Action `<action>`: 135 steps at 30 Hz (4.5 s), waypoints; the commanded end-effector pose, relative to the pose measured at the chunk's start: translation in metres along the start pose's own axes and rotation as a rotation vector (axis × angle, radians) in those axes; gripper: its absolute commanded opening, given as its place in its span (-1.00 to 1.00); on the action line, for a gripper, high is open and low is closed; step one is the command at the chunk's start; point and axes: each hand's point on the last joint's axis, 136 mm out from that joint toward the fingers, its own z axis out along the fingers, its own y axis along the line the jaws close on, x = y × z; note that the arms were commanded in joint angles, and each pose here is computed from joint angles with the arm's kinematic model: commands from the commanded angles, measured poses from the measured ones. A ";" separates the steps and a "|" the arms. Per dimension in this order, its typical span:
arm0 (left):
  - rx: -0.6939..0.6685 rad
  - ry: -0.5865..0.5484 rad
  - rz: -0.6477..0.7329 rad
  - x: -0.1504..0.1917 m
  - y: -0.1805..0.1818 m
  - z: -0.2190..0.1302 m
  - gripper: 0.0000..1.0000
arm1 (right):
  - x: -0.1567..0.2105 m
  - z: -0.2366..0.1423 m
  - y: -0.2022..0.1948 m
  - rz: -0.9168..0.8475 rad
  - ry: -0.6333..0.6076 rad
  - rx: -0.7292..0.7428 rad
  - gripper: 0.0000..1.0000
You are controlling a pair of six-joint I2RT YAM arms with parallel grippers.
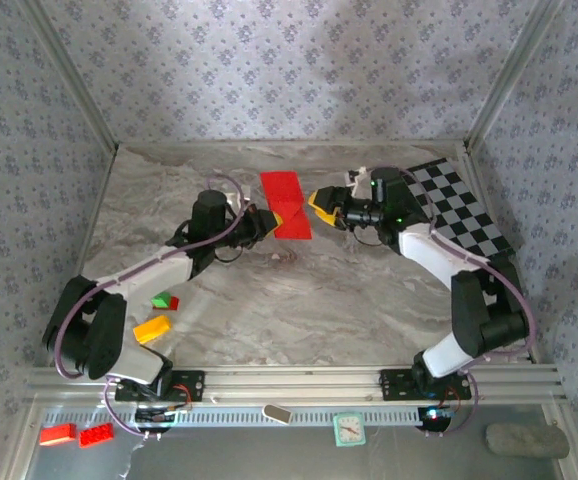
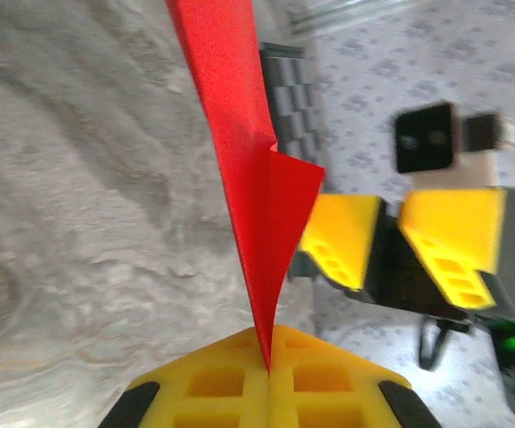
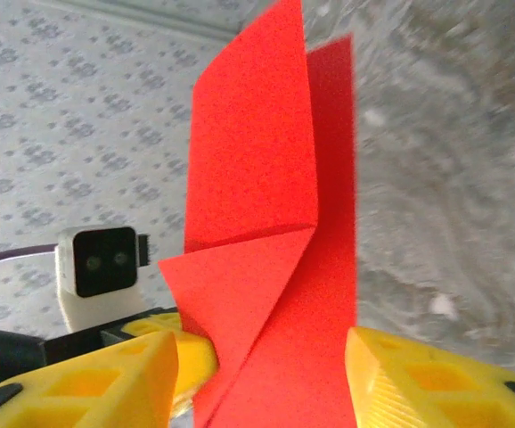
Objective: Fold a paper plane with a square sheet of paper (pick it up from the middle)
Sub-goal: Turn over the paper at the center of the table, then move the paper to the center of the table, then third fold the triangle at the center of the table.
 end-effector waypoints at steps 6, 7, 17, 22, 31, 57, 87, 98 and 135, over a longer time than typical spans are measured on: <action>-0.646 0.041 0.346 -0.009 0.061 -0.050 -0.89 | -0.009 -0.047 -0.050 -0.099 -0.112 0.333 0.36; -0.725 0.046 0.388 -0.012 0.066 -0.056 -0.89 | -0.010 -0.052 -0.055 -0.101 -0.125 0.359 0.38; -1.360 0.054 0.658 -0.035 0.104 -0.087 -0.87 | -0.016 -0.070 -0.067 -0.093 -0.184 0.424 0.54; -1.423 0.081 0.676 -0.026 0.116 -0.068 -0.86 | -0.020 -0.086 -0.084 -0.028 -0.232 0.467 0.55; -1.093 0.241 0.417 0.035 0.127 0.012 -0.50 | -0.021 -0.097 -0.106 0.055 -0.260 0.499 0.54; -0.747 -0.111 -0.114 -0.027 0.139 -0.093 0.95 | 0.092 0.091 -0.067 -0.158 0.223 0.418 0.28; -0.653 -0.046 -0.158 -0.021 0.146 -0.087 1.00 | 0.148 0.115 -0.136 -0.250 0.609 0.580 0.07; -0.480 0.124 -0.174 0.020 0.123 -0.031 0.99 | 0.103 0.063 -0.102 -0.223 0.321 0.520 0.07; -0.516 0.391 -0.197 0.101 0.141 0.016 -0.04 | 0.126 0.073 -0.169 -0.059 0.383 0.649 -0.16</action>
